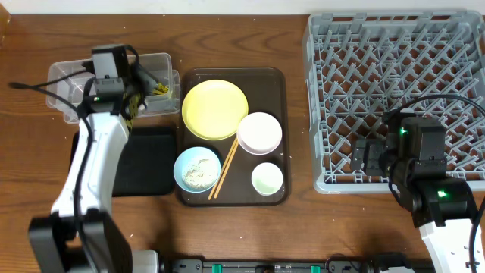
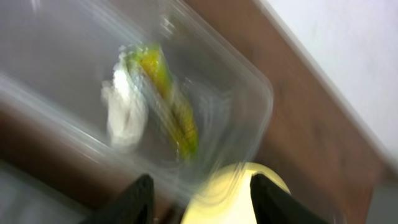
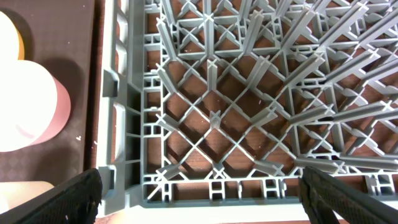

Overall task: Sort waste into correct bins and load items into the dishwasher rack
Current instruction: 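Reach the left gripper to the blue bowl and grasp its rim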

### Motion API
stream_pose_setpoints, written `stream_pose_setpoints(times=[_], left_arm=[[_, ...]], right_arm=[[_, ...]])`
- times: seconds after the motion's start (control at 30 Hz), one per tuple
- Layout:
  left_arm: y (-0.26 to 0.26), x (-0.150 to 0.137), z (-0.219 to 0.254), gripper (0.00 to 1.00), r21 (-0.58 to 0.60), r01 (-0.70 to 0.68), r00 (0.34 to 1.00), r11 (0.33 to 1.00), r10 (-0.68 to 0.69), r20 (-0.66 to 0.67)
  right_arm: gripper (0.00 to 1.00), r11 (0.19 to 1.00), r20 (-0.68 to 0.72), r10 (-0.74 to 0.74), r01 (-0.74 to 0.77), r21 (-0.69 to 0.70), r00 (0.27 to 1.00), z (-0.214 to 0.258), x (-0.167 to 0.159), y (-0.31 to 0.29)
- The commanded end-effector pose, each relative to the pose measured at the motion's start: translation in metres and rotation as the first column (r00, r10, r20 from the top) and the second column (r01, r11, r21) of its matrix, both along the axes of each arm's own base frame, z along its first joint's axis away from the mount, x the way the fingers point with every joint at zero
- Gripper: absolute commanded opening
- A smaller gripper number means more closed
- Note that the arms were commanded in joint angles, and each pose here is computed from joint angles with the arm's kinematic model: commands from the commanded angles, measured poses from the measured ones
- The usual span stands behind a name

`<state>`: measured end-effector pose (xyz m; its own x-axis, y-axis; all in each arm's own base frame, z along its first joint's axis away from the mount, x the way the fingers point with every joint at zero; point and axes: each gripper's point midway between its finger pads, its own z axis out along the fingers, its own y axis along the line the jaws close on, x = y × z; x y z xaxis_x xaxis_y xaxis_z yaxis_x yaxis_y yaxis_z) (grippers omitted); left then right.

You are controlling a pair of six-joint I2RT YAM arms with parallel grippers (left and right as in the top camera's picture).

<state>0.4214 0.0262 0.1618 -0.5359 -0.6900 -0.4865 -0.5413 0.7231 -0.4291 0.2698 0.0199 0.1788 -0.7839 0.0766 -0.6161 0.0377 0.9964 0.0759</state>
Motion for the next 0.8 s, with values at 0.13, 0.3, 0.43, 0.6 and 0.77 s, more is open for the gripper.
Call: stream_pose_setpoints(times=[0.13,0.3,0.43,0.6,0.77], left_arm=[[-0.071,-0.065,-0.023,0.53,-0.03,0.26,0.932,0.965,-0.259,-0.252],[-0.104,-0.107,-0.05,0.54,-0.048,0.365,0.841,0.93,-0.351,-0.412],[-0.124,-0.128,-0.074,0.54,-0.049,0.434,0.781,0.899,-0.403,-0.477],[-0.137,-0.145,-0.102,0.54,-0.06,0.478,0.723,0.876,-0.432,-0.539],[-0.148,-0.147,-0.12,0.54,-0.064,0.508,0.695,0.859,-0.453,-0.558]], right_arm=[[0.99,1.0,0.019,-0.029,0.029,0.006,0.999,0.008,0.003,-0.006],[0.99,1.0,0.019,-0.029,0.029,0.007,0.999,0.008,0.003,-0.005],[0.99,1.0,0.018,-0.03,0.029,0.007,0.999,0.008,0.003,-0.005],[0.99,1.0,0.015,-0.029,0.029,0.007,0.999,0.007,0.002,-0.005],[0.99,1.0,0.015,-0.029,0.029,0.007,0.999,0.007,0.002,-0.005]])
